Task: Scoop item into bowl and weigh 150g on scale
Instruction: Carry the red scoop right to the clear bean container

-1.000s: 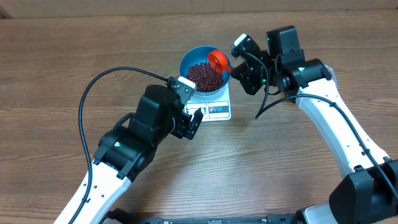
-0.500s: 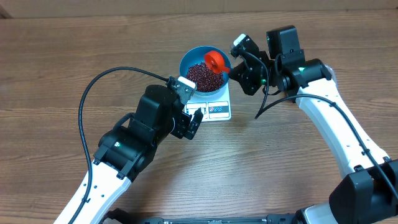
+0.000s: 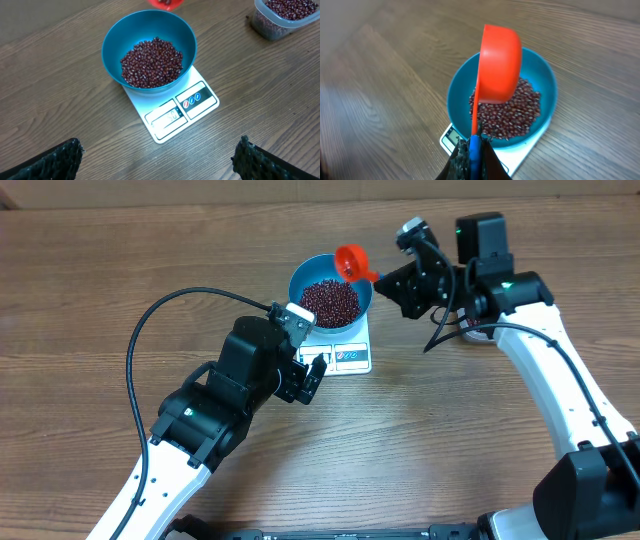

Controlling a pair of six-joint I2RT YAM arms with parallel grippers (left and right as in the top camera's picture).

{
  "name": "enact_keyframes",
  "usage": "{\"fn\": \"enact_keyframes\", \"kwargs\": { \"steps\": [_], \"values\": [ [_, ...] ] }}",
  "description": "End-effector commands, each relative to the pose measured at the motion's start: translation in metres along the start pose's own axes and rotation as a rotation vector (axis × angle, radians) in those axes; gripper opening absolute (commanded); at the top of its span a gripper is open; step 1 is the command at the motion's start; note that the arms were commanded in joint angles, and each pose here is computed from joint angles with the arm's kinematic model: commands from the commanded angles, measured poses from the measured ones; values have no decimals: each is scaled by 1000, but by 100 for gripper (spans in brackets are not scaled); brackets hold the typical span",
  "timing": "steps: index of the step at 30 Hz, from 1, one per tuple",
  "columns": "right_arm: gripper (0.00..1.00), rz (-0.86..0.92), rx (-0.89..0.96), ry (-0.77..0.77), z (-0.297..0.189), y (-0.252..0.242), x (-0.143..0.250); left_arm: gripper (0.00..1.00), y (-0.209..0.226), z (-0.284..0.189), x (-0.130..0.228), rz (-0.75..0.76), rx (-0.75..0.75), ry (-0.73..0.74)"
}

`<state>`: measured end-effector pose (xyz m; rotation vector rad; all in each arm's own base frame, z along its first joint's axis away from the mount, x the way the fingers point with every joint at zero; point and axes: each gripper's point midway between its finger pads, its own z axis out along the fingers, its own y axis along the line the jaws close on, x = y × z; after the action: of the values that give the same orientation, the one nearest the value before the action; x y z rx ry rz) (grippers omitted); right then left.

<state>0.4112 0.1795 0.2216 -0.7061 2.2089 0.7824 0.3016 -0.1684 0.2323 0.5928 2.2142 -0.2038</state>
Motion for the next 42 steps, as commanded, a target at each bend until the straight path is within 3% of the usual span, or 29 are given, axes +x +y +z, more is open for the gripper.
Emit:
{"fn": "enact_keyframes", "kwargs": {
  "steps": [1, 7, 13, 23, 37, 42],
  "values": [
    [4, 122, 34, -40, -15, -21, -9, 100, 1, 1, 2, 17, -1, 5],
    [4, 305, 138, -100, -58, -72, -10, 99, 1, 1, 2, 17, -1, 5],
    [4, 444, 298, -89, -114, -126, 26, 99, 1, 1, 2, 17, -1, 5],
    [4, 304, 620, 67, -185, -161, 73, 100, 1, 1, 2, 17, -1, 5],
    [4, -106, 937, 275, -231, -139, 54, 100, 1, 1, 2, 17, -2, 5],
    [4, -128, 990, 303, -232, -139, 51, 100, 1, 1, 2, 17, -1, 5]
  ]
}}
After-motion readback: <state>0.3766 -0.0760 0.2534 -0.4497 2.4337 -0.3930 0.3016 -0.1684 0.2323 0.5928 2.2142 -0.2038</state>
